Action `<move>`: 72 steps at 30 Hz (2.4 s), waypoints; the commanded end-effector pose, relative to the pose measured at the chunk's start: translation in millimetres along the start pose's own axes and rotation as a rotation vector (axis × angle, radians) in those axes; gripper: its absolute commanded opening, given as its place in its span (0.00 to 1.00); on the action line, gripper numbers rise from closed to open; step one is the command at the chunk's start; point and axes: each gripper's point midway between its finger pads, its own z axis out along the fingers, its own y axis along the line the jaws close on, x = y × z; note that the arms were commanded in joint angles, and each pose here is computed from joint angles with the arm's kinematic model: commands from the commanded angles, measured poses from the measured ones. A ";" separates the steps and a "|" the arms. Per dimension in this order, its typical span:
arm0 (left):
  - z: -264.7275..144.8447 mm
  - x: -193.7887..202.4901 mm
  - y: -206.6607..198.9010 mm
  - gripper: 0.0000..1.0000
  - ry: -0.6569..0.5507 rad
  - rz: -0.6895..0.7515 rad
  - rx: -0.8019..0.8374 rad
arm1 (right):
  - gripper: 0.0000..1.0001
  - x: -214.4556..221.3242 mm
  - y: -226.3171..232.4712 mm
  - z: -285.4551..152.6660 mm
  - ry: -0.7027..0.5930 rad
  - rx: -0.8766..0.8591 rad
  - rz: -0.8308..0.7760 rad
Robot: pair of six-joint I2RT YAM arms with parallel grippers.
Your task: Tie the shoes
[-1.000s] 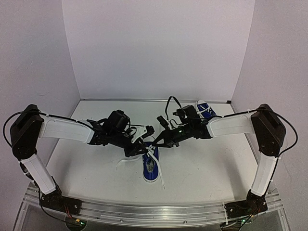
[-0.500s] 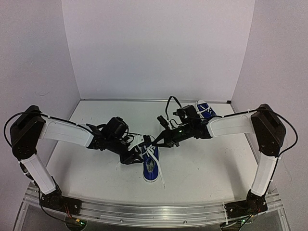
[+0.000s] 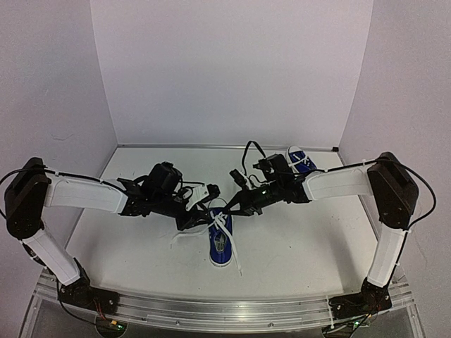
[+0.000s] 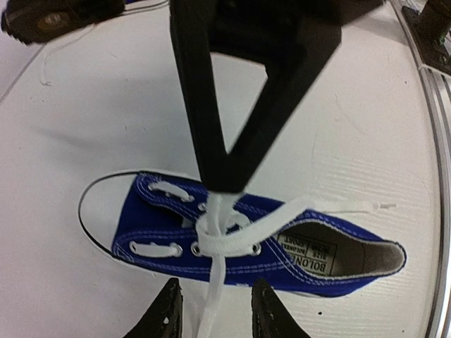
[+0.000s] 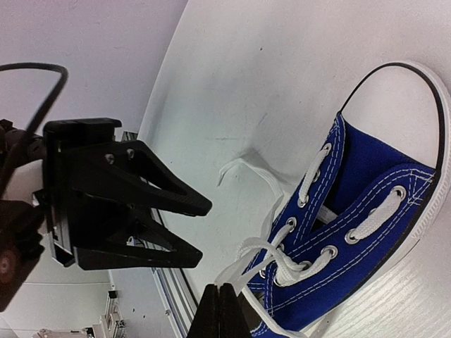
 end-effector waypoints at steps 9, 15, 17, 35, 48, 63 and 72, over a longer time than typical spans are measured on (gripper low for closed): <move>20.4 -48.9 11.2 0.28 -0.135 0.049 0.040 | 0.00 -9.6 23.6 -5.9 -0.029 -0.042 -0.057; 25.8 -40.5 4.8 0.22 -0.115 0.047 0.079 | 0.00 -9.4 23.2 -5.9 -0.029 -0.041 -0.056; 27.6 -38.0 3.4 0.18 -0.105 0.045 0.089 | 0.00 -9.4 23.4 -6.1 -0.029 -0.042 -0.057; -9.8 -68.2 6.1 0.00 -0.192 0.032 0.033 | 0.45 11.2 5.0 -8.8 -0.015 0.009 -0.036; -7.6 -54.2 7.9 0.00 -0.171 -0.015 0.006 | 0.44 48.0 -11.9 -2.0 0.056 0.037 -0.059; -10.4 -53.5 10.8 0.00 -0.179 -0.025 -0.021 | 0.09 75.2 -47.5 12.3 0.139 0.167 -0.073; -19.6 -37.9 9.4 0.00 -0.163 -0.045 -0.057 | 0.00 90.8 -69.8 2.1 0.171 0.276 -0.015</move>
